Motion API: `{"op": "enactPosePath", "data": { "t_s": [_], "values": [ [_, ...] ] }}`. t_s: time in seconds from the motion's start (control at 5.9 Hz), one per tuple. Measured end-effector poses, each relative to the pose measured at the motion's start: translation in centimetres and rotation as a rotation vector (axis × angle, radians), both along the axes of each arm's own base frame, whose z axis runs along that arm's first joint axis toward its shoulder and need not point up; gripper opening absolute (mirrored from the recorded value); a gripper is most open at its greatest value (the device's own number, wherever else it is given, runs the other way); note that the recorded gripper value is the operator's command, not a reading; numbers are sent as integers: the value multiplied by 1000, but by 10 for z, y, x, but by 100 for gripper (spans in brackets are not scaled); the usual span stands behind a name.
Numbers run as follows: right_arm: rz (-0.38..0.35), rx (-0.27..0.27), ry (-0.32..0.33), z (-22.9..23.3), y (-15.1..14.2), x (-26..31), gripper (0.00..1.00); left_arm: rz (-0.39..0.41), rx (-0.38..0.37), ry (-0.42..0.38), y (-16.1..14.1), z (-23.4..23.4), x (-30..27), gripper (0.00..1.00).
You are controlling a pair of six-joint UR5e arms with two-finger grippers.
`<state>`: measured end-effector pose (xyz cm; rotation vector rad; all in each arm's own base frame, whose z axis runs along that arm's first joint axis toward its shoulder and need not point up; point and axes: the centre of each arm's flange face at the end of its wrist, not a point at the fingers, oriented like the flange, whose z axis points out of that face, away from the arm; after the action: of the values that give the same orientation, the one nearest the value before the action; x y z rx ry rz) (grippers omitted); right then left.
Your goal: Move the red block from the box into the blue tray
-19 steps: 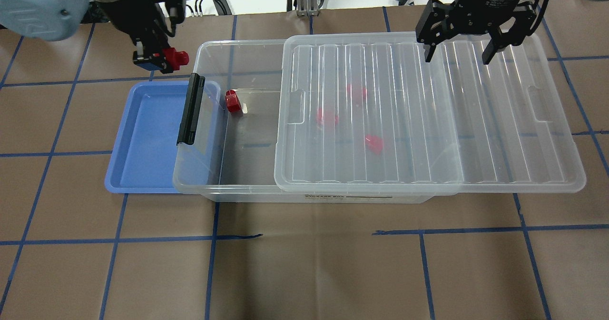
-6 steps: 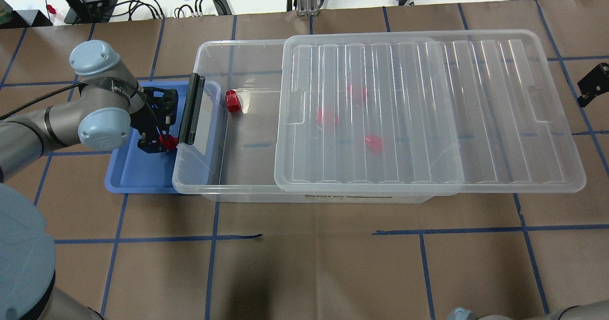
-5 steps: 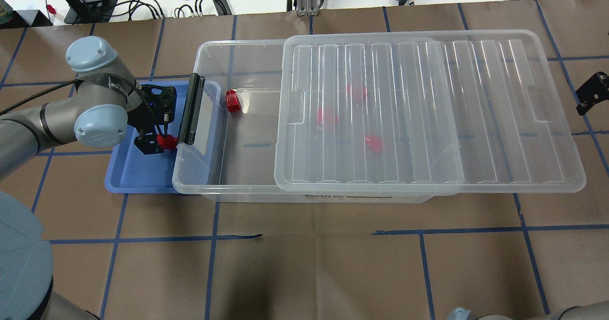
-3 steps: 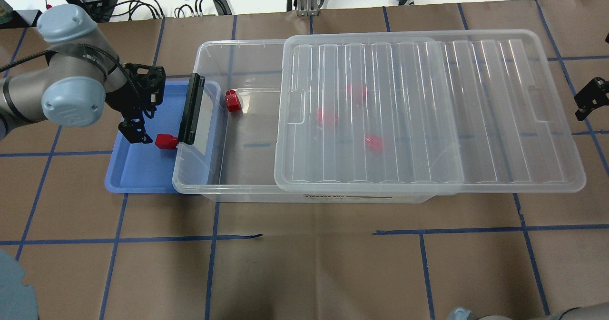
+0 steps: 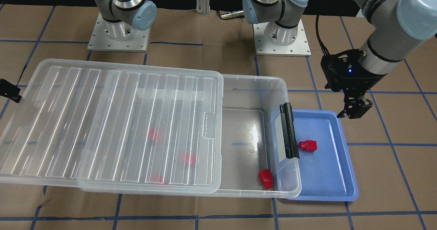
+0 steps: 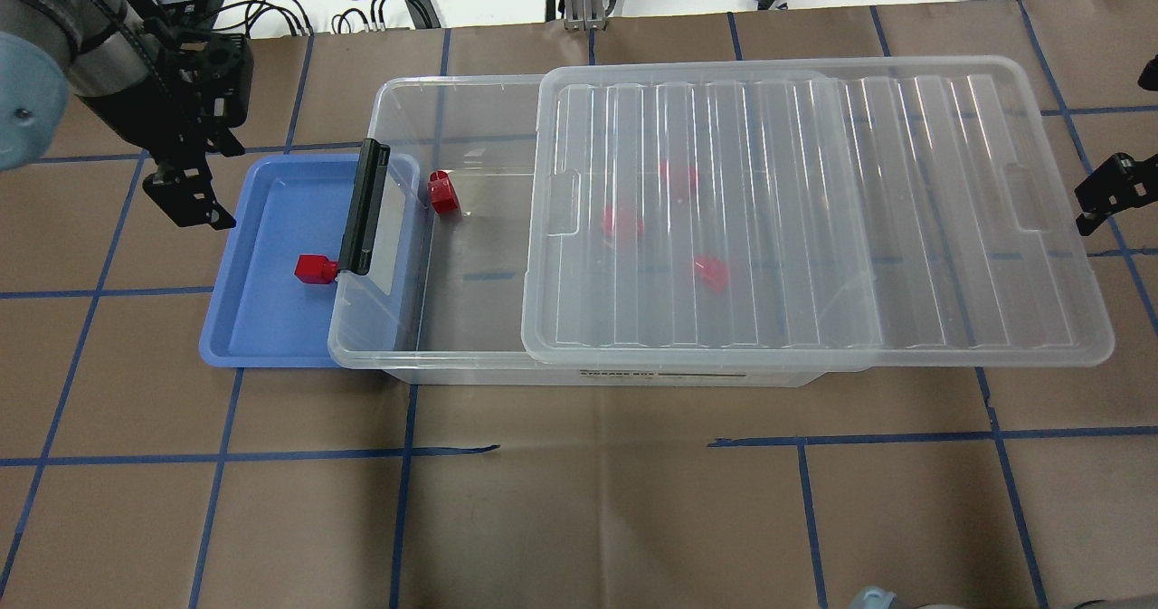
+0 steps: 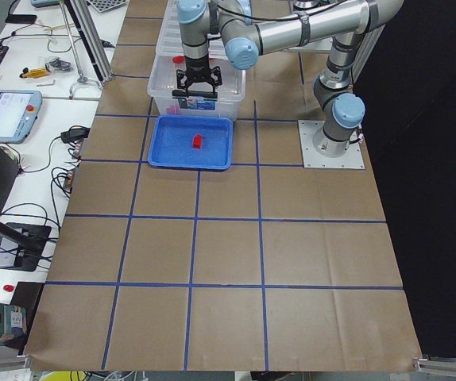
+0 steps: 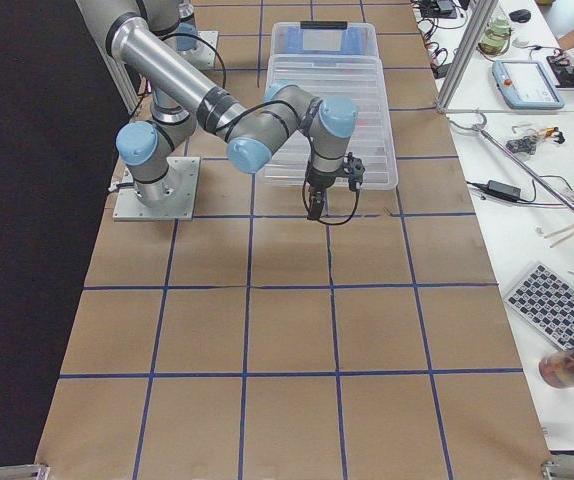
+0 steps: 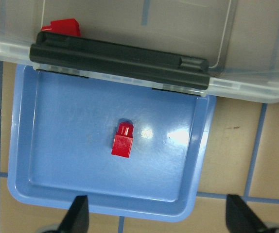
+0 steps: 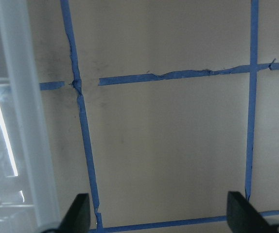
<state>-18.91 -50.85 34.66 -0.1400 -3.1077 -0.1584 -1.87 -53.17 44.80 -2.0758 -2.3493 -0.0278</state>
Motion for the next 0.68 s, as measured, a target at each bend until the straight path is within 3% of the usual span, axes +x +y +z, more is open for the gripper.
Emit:
{"op": "enactPosePath", "data": {
  "t_s": [0.34, 0.68],
  "values": [
    [-7, 0, -24, -5, 1, 9, 100, 21, -23, -5, 21, 34, -25, 98],
    [17, -3, -25, -1, -4, 35, 100, 204, -11, -1, 25, 31, -68, 98]
  ]
}}
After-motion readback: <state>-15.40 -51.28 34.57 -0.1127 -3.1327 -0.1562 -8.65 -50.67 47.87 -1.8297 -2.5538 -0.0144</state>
